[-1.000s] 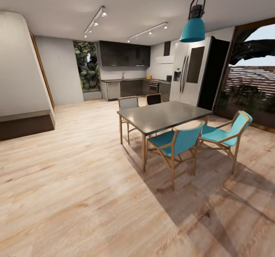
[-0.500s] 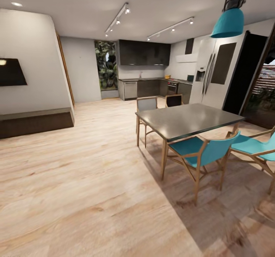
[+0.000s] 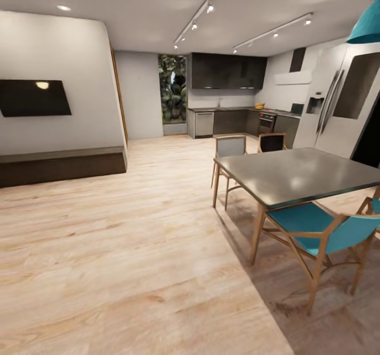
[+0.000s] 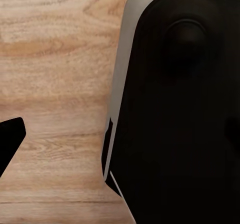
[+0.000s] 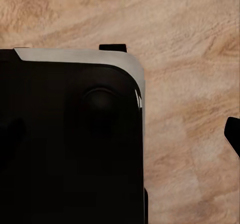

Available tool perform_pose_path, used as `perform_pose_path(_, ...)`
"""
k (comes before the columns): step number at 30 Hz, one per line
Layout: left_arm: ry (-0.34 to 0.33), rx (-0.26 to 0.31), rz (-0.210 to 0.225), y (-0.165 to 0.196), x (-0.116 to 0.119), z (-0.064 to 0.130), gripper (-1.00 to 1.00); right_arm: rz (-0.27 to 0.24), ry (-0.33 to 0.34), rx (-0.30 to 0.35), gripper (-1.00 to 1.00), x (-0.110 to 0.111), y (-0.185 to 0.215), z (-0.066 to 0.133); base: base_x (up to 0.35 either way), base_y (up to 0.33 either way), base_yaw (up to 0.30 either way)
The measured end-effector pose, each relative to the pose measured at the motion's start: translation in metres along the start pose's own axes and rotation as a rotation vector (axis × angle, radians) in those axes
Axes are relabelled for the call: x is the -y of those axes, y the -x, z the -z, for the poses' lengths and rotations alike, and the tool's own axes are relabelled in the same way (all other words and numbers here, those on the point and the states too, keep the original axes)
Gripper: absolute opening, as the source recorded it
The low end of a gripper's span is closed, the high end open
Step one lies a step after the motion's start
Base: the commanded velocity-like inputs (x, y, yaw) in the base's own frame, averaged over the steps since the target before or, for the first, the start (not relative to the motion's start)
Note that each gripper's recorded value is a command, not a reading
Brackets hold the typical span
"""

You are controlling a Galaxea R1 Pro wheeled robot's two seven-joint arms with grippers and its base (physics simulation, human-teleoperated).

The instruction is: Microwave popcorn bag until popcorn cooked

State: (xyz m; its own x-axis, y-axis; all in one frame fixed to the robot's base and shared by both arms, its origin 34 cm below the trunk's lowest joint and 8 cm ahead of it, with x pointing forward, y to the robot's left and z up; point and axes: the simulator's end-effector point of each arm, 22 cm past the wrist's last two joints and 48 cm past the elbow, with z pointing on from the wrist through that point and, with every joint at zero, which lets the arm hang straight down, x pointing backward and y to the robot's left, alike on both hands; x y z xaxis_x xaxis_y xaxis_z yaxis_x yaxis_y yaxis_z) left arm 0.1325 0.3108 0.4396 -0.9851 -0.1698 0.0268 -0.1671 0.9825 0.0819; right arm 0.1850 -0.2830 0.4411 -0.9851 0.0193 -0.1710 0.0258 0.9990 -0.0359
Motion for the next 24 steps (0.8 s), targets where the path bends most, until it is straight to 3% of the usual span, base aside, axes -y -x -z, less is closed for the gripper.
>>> perform_pose_path(10, 0.001, -0.004, -0.001, -0.0016, -0.0003, 0.0000, 1.00, 0.000, 0.000, -0.004, 1.00, 0.0003, -0.0015, 0.0001, 0.309, 0.144, 0.256)
perform_pose_path(24, 0.002, -0.005, 0.000, -0.0020, -0.0004, 0.0000, 1.00, 0.004, -0.001, -0.005, 1.00, 0.0002, -0.0019, 0.0001, 0.309, 0.144, 0.017)
